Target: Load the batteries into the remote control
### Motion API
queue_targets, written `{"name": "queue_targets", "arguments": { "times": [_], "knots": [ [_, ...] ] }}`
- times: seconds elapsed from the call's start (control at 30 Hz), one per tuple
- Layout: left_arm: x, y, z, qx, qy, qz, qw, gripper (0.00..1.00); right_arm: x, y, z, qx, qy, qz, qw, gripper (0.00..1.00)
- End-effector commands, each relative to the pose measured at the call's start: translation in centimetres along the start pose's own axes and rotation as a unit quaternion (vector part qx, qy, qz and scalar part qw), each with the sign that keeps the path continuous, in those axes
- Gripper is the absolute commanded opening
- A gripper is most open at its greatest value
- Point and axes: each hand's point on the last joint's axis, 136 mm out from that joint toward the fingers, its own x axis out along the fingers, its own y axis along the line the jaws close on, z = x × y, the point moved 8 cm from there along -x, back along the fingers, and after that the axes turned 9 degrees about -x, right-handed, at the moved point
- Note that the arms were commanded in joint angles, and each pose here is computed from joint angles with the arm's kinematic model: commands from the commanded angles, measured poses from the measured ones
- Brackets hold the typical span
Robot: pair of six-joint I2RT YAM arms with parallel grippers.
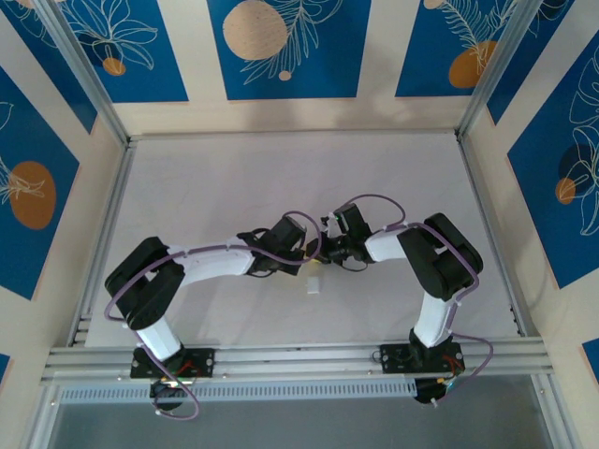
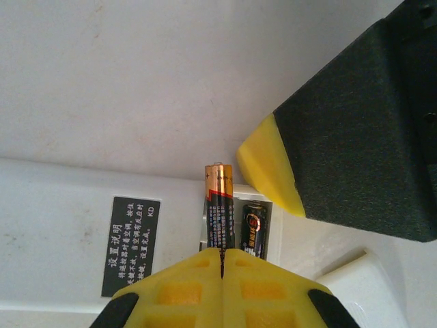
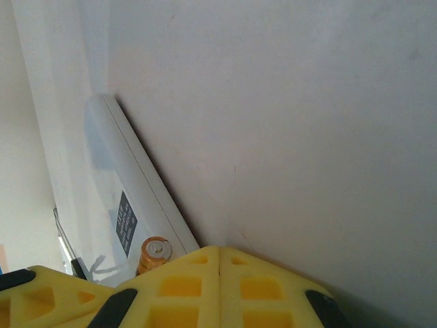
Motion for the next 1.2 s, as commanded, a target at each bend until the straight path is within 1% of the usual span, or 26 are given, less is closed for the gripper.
{"name": "queue_targets", "arguments": {
  "times": [0.0, 0.23, 0.37, 0.4, 0.47, 0.63, 0.67, 0.7, 0.73, 0.8, 0.87, 0.97, 1.07, 1.17],
  "knots": [
    [-0.2, -0.4, -0.5, 0.008, -0.004, -0.011, 1.000, 0.06, -0.2, 0.1, -0.5, 0.002, 0.006, -0.002, 1.000, 0.00],
    [-0.2, -0.1, -1.3, 0.017, -0.004, -0.026, 1.000, 0.06, 0.0, 0.0, -0.4, 0.005, 0.007, -0.001, 1.000, 0.00],
    [-0.1, -0.1, -1.4, 0.017, -0.003, -0.023, 1.000, 0.08, 0.1, -0.1, -0.4, 0.006, 0.008, 0.001, 1.000, 0.00],
    [-0.1, -0.1, -1.4, 0.017, -0.003, -0.020, 1.000, 0.09, 0.1, -0.1, -0.4, 0.005, 0.009, 0.001, 1.000, 0.00],
    [-0.2, 0.0, -1.4, 0.018, -0.003, -0.015, 1.000, 0.17, 0.1, 0.0, -0.4, 0.006, 0.008, 0.001, 1.000, 0.00],
    [-1.7, -0.1, -0.6, 0.014, -0.021, -0.013, 1.000, 0.21, -0.2, 0.2, -0.2, 0.002, 0.004, 0.001, 1.000, 0.01],
    [-2.2, -0.1, -0.4, 0.011, -0.026, -0.012, 1.000, 0.22, -0.3, 0.2, -0.1, 0.002, 0.003, 0.001, 1.000, 0.02],
    [-2.4, 0.1, -0.4, 0.007, -0.028, -0.007, 1.000, 0.27, -0.4, 0.3, 0.0, 0.002, 0.001, 0.000, 1.000, 0.03],
    [-2.8, 0.2, -0.3, -0.002, -0.031, 0.000, 1.000, 0.33, -0.6, 0.4, 0.1, 0.000, -0.001, 0.000, 1.000, 0.03],
    [-3.4, 0.5, -0.3, -0.020, -0.030, 0.008, 0.999, 0.33, -0.9, 0.6, 0.3, -0.001, -0.004, 0.001, 1.000, 0.05],
    [-3.7, 1.0, -0.6, -0.062, -0.026, 0.022, 0.997, 0.42, -1.1, 0.8, 0.6, -0.004, -0.006, -0.002, 1.000, 0.09],
    [-3.4, 1.4, -1.6, -0.116, -0.013, 0.014, 0.993, 0.48, -1.4, 1.0, 1.1, -0.011, -0.008, -0.005, 1.000, 0.14],
    [-2.7, 1.2, -2.3, -0.155, -0.011, -0.022, 0.988, 0.46, -1.5, 1.3, 1.6, -0.020, -0.009, -0.009, 1.000, 0.15],
    [-1.9, 1.3, -2.7, -0.166, -0.006, -0.024, 0.986, 0.39, -1.4, 1.6, 2.0, -0.026, -0.007, -0.010, 1.000, 0.15]
  ]
}}
